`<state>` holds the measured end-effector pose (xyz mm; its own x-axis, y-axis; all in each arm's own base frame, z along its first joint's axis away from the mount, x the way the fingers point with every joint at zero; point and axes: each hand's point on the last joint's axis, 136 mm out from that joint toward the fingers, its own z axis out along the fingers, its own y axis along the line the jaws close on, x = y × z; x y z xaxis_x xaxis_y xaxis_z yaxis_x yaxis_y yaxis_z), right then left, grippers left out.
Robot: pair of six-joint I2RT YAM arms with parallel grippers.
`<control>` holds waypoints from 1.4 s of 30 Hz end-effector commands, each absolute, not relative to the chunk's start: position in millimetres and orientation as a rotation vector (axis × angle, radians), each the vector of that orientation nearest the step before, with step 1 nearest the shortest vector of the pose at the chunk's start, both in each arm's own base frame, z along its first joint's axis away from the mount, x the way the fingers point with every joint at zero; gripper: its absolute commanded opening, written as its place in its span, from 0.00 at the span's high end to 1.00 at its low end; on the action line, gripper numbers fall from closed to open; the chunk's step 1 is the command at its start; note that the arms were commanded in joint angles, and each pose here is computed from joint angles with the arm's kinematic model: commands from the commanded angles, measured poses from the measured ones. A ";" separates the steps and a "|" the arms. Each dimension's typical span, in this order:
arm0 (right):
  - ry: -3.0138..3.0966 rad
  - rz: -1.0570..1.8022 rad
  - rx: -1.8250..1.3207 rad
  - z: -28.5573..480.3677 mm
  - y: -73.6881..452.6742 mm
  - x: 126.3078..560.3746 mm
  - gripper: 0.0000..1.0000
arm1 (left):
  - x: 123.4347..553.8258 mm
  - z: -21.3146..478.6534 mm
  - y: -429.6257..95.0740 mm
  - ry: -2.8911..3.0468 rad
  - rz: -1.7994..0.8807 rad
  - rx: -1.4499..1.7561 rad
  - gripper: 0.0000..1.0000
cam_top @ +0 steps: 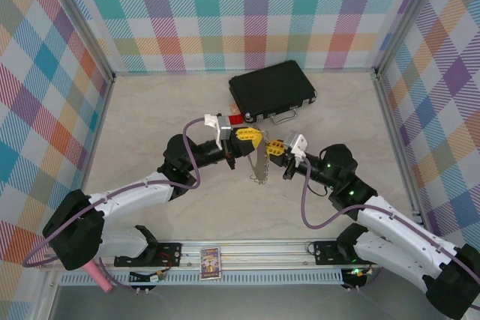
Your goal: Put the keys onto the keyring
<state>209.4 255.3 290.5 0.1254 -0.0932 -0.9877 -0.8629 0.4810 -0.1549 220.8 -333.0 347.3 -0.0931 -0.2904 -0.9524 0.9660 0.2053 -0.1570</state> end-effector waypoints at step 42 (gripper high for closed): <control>1.333 0.591 -0.812 318.8 232.0 217.1 1.00 | 206.2 343.6 -333.8 1.159 -1.258 0.844 1.00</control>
